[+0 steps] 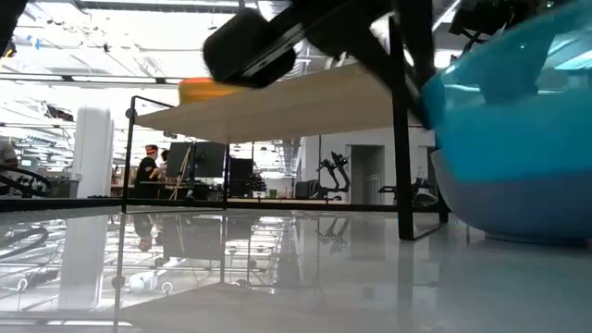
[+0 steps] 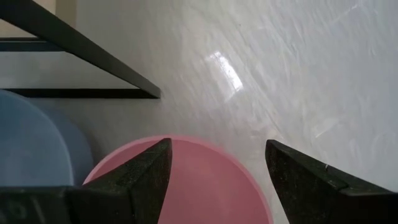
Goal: Place and stack bowls onto a shelf
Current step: Stack the small light blue bowl on the top of the small orange bowl on the shelf
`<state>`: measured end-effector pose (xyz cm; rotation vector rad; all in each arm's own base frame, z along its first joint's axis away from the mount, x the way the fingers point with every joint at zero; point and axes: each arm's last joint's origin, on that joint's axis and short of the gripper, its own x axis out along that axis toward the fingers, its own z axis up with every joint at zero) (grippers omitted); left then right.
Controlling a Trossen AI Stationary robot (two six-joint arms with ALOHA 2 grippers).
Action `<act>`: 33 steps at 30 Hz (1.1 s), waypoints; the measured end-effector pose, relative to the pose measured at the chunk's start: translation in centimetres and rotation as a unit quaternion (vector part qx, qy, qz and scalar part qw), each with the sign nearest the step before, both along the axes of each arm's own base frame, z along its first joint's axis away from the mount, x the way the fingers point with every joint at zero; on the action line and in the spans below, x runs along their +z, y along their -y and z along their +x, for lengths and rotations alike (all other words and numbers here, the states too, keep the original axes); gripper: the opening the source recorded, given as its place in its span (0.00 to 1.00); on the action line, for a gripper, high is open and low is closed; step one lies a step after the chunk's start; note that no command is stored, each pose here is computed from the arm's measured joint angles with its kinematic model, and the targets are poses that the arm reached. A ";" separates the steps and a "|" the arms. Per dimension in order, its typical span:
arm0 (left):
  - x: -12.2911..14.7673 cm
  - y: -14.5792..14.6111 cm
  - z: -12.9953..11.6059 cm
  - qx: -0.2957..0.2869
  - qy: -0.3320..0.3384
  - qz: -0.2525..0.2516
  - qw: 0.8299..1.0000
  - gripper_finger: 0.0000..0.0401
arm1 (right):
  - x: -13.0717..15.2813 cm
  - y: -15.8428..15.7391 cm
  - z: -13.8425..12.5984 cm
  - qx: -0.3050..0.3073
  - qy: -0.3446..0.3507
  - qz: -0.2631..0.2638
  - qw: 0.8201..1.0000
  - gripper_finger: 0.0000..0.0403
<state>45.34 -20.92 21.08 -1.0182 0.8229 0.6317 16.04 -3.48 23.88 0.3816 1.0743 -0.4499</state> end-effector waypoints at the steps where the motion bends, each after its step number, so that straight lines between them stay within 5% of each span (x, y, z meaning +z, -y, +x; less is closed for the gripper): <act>1: 0.4 -0.1 0.1 -0.002 0.001 0.002 1.000 0.00 | 0.0 0.0 0.0 0.003 0.000 -0.001 1.000 0.71; 14: 7.3 0.0 -0.8 -0.056 0.011 0.024 0.998 0.00 | 0.2 -0.2 -0.3 0.018 0.003 0.009 1.000 0.71; 24: 18.1 -2.8 -6.6 -0.031 0.124 0.027 0.991 0.00 | 0.2 -0.1 -0.2 0.019 0.005 0.009 1.000 0.71; 28: 21.3 -6.4 -10.5 0.041 0.105 0.092 0.989 0.00 | 0.2 -0.1 -0.1 0.019 0.012 0.007 1.000 0.71; 33: 24.7 -12.5 -15.8 0.177 0.091 0.180 0.963 0.00 | 0.4 -0.1 0.2 0.023 0.027 0.001 0.999 0.71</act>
